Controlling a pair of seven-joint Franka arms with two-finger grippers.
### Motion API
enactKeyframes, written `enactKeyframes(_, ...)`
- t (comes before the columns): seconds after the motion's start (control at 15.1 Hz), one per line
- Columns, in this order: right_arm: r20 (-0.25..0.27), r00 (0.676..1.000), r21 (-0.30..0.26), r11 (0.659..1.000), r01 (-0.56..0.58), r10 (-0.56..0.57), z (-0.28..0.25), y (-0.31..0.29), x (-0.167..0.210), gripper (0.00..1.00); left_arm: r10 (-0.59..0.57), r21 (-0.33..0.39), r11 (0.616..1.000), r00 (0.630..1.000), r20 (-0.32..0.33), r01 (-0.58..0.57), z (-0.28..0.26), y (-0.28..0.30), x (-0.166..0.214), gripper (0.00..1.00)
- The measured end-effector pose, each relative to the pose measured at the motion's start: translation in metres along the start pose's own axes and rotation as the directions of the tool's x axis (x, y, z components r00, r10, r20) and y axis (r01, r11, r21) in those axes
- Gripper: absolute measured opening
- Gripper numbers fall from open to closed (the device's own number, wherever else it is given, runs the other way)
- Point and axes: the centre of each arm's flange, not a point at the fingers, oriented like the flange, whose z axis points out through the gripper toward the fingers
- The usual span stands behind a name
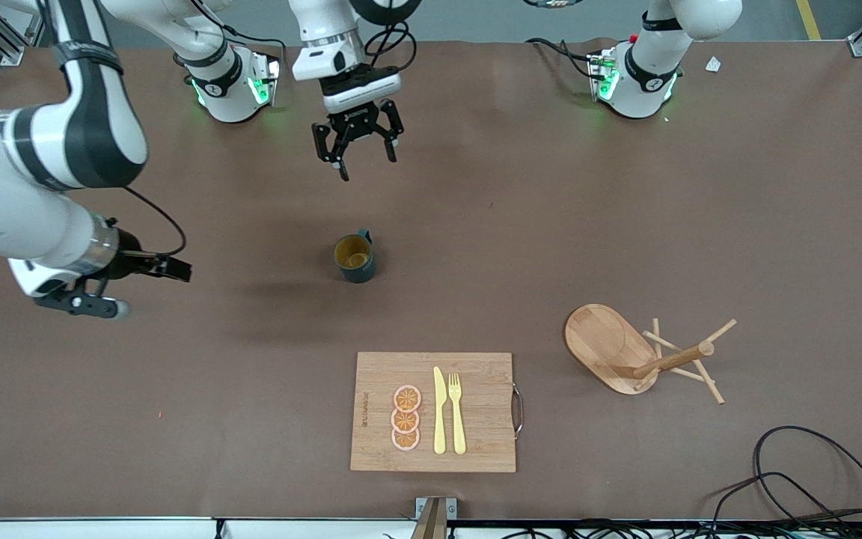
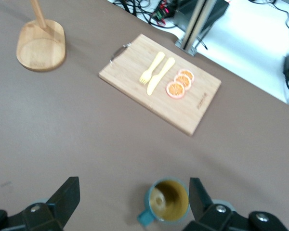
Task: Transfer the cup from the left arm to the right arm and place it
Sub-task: 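Grasp the mug with the right gripper while the left gripper withdraws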
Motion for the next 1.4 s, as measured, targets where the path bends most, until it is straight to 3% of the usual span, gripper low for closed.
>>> enactKeyframes(0.33,-0.034,0.999,0.032,0.999,-0.012,0.013,0.052,-0.066,-0.030,1.00,0.010,0.045,0.999,0.996,0.094,-0.015,0.017,-0.006,0.127,1.00)
enactKeyframes(0.93,-0.121,0.992,0.057,0.998,0.029,-0.022,0.134,-0.142,-0.096,1.00,0.139,0.086,0.984,0.974,0.181,-0.156,0.071,-0.048,0.291,1.00)
enactKeyframes(1.2,-0.126,0.991,0.052,0.998,0.043,-0.037,0.161,-0.167,-0.110,1.00,0.275,0.105,0.944,0.920,0.277,-0.314,0.098,-0.095,0.373,1.00)
enactKeyframes(1.4,-0.126,0.991,0.048,0.998,0.042,-0.035,0.185,-0.182,-0.121,0.99,0.376,0.061,0.905,0.859,0.347,-0.421,0.112,-0.138,0.436,1.00)
